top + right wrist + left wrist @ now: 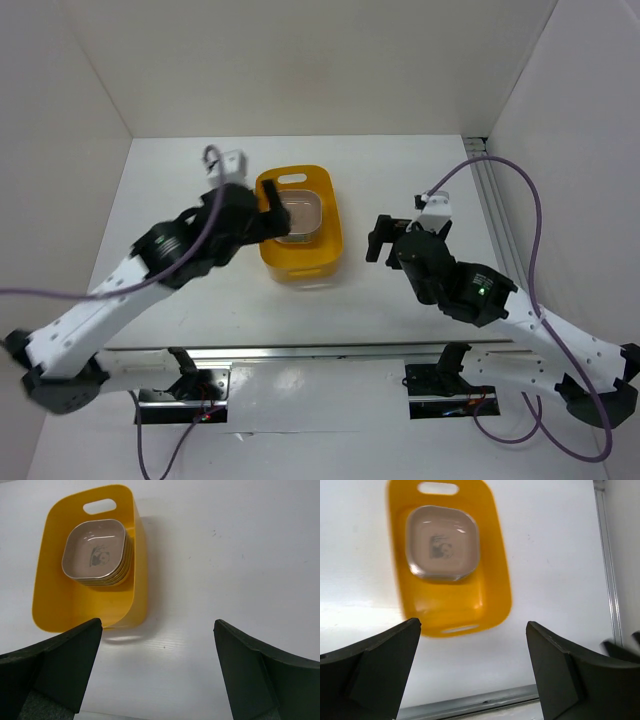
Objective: Place the plates into the plastic bin on the countertop
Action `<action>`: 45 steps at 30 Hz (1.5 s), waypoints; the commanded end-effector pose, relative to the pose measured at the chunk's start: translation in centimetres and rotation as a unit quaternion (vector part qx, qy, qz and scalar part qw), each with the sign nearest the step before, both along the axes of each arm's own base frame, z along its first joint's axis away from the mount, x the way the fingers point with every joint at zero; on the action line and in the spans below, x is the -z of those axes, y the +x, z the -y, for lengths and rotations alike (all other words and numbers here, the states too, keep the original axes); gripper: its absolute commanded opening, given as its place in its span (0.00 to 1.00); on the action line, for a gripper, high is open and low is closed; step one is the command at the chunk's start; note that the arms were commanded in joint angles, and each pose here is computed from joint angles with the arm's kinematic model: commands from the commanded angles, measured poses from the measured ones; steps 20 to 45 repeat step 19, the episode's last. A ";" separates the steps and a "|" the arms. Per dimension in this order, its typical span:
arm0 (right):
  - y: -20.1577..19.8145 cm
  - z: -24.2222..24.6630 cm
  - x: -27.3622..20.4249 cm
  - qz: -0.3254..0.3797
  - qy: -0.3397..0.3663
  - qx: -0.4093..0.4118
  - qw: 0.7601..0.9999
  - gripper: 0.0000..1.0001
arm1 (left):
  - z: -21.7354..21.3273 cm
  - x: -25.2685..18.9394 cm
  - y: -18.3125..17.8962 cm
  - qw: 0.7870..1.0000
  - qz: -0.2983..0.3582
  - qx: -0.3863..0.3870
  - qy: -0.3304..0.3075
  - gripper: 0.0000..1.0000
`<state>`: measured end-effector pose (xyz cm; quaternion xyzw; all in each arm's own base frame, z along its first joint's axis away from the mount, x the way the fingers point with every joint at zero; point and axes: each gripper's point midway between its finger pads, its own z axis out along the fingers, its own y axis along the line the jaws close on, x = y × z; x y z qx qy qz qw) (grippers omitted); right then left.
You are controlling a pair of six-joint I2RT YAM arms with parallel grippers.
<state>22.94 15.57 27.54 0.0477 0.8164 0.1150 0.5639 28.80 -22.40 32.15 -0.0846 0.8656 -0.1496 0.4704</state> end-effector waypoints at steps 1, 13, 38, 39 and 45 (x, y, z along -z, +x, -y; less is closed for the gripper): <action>-0.3 2.2 -1.9 0.005 -0.027 0.034 0.999 1.00 | -6.8 3.1 -3.7 0.998 0.007 -0.060 0.030 1.00; -2.4 5.8 -2.1 0.027 0.010 0.042 0.999 1.00 | -15.4 7.0 -13.0 0.998 -0.016 -0.055 -0.012 1.00; -3.0 6.1 -1.3 0.024 0.021 0.033 0.999 1.00 | -14.8 7.1 -13.2 0.999 0.002 -0.035 -0.031 1.00; -3.0 6.1 -1.3 0.024 0.021 0.033 0.999 1.00 | -14.8 7.1 -13.2 0.999 0.002 -0.035 -0.031 1.00; -3.0 6.1 -1.3 0.024 0.021 0.033 0.999 1.00 | -14.8 7.1 -13.2 0.999 0.002 -0.035 -0.031 1.00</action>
